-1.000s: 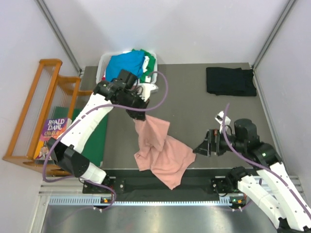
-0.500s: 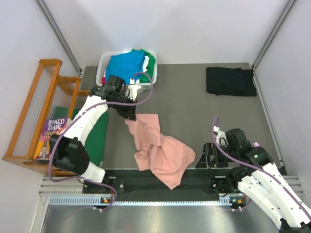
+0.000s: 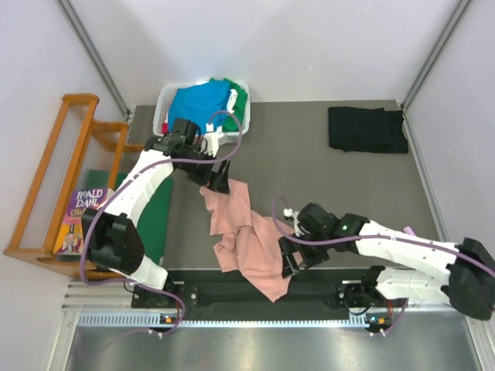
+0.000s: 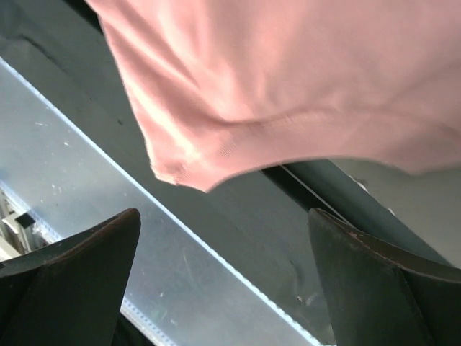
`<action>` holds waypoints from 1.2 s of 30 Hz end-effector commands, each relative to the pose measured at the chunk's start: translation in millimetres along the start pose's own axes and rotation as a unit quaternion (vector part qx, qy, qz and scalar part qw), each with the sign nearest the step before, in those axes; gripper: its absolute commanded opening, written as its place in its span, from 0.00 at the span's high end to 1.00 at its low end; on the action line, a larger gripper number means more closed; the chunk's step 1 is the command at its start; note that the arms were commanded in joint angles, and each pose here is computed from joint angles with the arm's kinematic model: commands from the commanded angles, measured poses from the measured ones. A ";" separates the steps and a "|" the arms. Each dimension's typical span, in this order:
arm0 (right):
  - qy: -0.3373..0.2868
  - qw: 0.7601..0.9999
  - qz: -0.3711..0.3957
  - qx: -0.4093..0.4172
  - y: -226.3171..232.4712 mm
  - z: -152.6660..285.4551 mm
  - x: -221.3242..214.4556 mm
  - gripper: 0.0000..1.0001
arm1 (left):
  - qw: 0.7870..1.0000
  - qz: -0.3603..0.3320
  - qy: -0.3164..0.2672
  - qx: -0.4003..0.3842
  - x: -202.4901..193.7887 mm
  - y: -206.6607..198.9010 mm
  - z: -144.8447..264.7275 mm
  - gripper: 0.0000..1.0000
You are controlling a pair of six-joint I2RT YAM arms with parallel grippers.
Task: Fold and stack the t-shirts
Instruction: Move the tshirt to the center of the board
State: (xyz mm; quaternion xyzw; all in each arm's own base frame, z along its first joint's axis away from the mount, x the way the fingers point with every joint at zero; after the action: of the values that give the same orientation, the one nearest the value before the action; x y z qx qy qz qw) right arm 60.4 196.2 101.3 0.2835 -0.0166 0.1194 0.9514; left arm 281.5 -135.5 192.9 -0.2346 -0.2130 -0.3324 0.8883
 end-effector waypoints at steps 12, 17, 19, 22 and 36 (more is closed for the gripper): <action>-0.011 0.999 0.035 0.013 40.4 -39.2 11.9 0.07 | 0.996 -0.069 -0.026 -0.051 2.6 -58.9 -2.1 0.01; 0.017 0.999 0.045 -0.012 39.2 -46.5 -11.8 0.08 | 0.999 -0.048 0.004 -0.014 -15.9 -35.1 -36.8 0.01; 0.017 0.999 0.042 -0.019 35.5 -42.9 -22.0 0.09 | 0.999 -0.046 0.009 -0.006 -19.3 -28.7 -46.8 0.01; 0.008 0.999 0.036 -0.030 28.5 -34.5 -31.7 0.11 | 0.999 -0.043 0.024 -0.006 -20.9 -22.7 -59.0 0.02; 0.003 0.999 0.027 -0.024 28.4 -52.2 -33.8 0.22 | 0.998 -0.037 0.056 -0.001 -23.5 -4.3 -94.2 0.03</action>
State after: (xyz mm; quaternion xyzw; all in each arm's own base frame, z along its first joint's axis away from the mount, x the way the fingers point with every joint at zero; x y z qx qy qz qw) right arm 13.8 218.6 64.1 0.2375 -0.0067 0.1351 0.9619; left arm 270.1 -171.3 92.6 -0.2034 -0.1349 -0.3708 0.8961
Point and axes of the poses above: each gripper's point midway between its finger pads, its own z axis back along the fingers, its own y axis along the line the jaws close on, x = y × z, the point moved 4 cm from there along z, back along the fingers, and after that the axes turned 11 degrees about -z, right-handed, at the moved point
